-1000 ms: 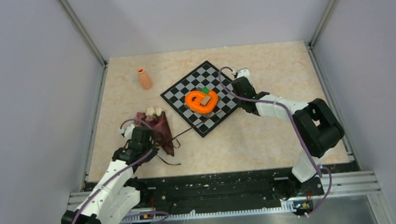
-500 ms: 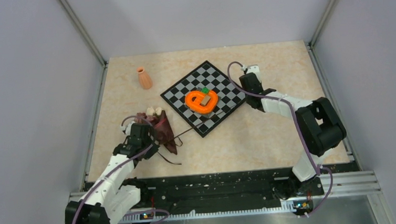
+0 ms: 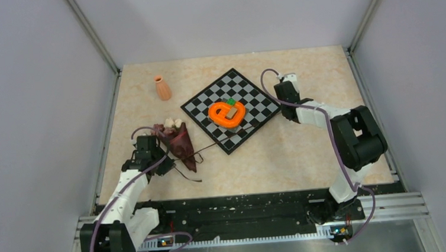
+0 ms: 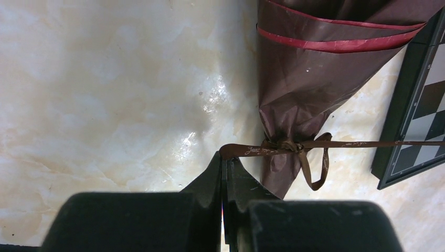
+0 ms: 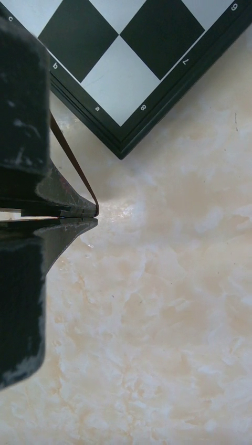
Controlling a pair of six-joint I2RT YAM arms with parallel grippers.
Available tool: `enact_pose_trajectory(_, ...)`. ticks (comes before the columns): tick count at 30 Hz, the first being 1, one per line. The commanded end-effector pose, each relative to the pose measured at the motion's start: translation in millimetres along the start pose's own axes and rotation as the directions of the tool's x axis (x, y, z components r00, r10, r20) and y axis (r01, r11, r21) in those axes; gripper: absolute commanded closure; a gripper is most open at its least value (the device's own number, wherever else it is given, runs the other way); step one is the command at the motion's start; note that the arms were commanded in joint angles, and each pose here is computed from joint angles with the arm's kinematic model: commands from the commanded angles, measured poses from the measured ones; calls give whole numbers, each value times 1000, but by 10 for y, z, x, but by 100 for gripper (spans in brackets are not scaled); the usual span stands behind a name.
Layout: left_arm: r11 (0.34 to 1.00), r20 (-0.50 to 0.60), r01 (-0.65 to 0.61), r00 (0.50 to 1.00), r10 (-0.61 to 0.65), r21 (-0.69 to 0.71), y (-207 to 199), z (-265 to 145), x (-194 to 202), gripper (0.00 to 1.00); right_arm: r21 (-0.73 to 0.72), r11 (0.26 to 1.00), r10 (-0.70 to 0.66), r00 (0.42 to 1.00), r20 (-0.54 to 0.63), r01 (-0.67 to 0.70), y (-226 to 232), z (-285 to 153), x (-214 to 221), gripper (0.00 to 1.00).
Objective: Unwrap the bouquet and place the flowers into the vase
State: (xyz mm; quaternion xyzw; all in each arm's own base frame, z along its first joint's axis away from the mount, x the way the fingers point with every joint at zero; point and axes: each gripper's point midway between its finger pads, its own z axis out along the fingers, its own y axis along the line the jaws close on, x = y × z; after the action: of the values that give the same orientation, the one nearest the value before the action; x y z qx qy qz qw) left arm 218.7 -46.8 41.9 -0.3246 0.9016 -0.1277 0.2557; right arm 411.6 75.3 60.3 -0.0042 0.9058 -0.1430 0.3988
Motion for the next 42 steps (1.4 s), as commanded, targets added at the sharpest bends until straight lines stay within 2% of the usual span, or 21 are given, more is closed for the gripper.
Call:
enact_pose_trajectory(1,998,40,-14,999,11,63,-157,-62,-185,100,51,998,32,998,59,-35,-137,54,-294,100)
enact_pose_trajectory(24,998,80,56,995,-60,41,56,-141,-400,100,98,993,60,997,40,-63,-383,173,-246,100)
enact_pose_trajectory(42,991,233,131,964,-131,17,141,-454,-843,100,113,991,68,997,35,-72,-458,203,-236,100)
